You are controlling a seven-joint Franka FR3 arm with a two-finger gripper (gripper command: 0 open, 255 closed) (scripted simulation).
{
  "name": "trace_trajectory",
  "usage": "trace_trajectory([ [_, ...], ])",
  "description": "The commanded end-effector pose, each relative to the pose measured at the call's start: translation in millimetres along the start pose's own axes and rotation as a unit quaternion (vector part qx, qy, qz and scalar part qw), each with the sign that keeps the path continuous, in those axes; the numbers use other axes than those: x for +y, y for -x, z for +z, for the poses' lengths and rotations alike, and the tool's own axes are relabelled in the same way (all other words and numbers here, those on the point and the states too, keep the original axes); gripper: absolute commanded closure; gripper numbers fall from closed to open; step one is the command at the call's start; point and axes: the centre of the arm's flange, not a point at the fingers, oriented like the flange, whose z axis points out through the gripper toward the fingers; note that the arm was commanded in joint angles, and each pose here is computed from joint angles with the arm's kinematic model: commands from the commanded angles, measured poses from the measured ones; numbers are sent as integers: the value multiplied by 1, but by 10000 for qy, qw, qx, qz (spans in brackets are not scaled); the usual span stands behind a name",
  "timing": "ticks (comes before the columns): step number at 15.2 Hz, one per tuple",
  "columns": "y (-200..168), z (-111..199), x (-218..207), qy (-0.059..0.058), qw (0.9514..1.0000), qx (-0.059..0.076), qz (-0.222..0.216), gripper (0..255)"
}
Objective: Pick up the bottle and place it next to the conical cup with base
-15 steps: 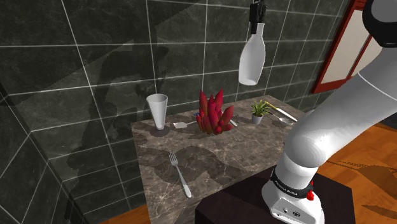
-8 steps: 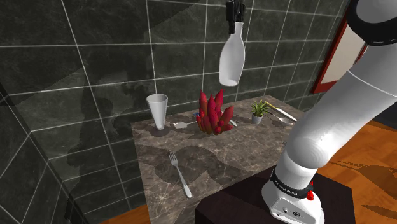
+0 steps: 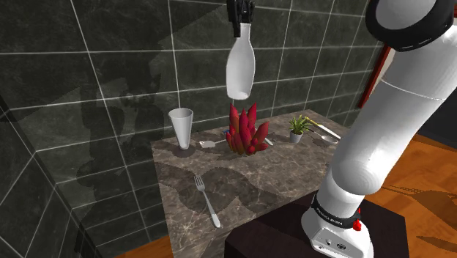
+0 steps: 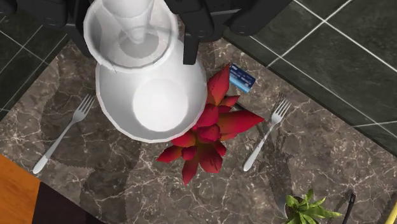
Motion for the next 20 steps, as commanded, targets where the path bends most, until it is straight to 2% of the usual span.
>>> trace_trajectory([
  [1, -17, -1, -20, -3, 10000, 5, 9, 255],
  [7, -70, -6, -75, -3, 10000, 5, 9, 255],
  [20, -75, 62, -77, -3, 10000, 5, 9, 255],
])
